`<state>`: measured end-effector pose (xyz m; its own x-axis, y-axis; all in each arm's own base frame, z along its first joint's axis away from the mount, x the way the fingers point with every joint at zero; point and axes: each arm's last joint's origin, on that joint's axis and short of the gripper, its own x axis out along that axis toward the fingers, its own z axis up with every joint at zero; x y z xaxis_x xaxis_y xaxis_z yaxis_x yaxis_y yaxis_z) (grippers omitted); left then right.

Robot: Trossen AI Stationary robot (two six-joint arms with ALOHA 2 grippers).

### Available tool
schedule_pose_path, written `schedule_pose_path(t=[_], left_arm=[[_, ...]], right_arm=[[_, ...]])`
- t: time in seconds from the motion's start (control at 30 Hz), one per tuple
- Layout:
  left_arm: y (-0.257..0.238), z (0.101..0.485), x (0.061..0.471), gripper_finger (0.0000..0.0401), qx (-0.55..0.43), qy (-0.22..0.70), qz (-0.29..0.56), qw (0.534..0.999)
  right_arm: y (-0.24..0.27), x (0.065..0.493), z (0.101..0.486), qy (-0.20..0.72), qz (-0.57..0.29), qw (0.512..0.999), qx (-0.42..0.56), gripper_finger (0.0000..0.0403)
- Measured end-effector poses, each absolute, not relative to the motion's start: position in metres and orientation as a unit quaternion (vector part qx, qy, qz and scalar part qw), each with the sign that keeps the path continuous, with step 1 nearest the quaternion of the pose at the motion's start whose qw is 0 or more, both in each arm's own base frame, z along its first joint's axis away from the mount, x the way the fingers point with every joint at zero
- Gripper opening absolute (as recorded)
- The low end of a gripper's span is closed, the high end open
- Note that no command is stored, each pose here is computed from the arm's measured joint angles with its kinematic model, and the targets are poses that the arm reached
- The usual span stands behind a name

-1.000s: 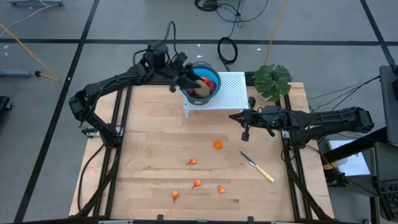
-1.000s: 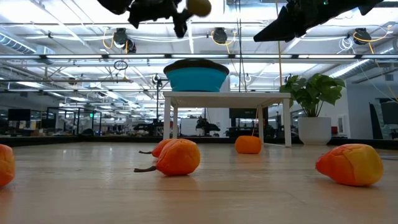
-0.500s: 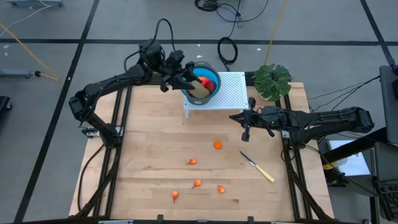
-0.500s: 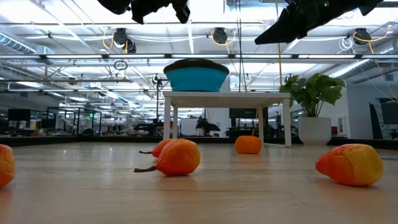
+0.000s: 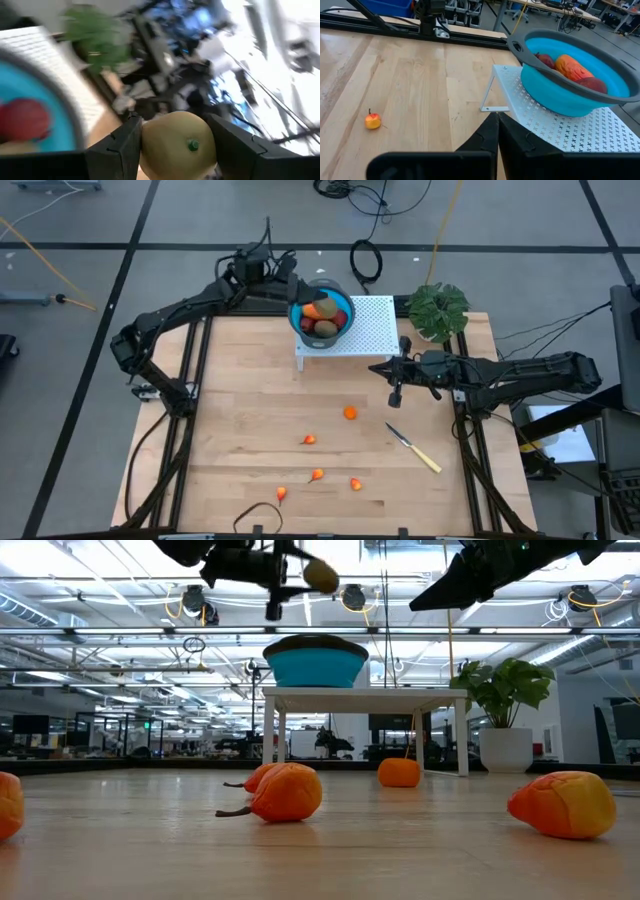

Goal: Pick & Place Fruit
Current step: Put the kiwi into the blue strainer bowl on the shelf

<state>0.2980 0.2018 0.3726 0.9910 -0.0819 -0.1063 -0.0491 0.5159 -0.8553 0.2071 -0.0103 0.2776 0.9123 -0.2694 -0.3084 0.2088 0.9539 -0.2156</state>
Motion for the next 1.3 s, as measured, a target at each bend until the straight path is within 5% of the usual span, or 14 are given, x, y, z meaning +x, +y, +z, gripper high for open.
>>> schedule_pose_path(t=[0.2,0.67,0.97,1.3], left_arm=[[0.21,0.359,0.291,0.0202,-0.479,0.091,0.083,0.869],[0.188,0.35,0.305,0.0202,-0.076,0.168,0.075,0.98],[0.163,0.333,0.312,0.0202,0.153,0.304,0.1,0.935],[0.152,0.331,0.316,0.0202,0.2,0.328,0.106,0.917]], right_arm=[[-0.01,0.207,0.278,0.17,-0.123,0.974,-0.089,0.0],[-0.01,0.207,0.278,0.17,-0.123,0.974,-0.089,0.0],[-0.01,0.207,0.278,0.17,-0.123,0.974,-0.089,0.0],[-0.01,0.207,0.278,0.17,-0.123,0.974,-0.089,0.0]])
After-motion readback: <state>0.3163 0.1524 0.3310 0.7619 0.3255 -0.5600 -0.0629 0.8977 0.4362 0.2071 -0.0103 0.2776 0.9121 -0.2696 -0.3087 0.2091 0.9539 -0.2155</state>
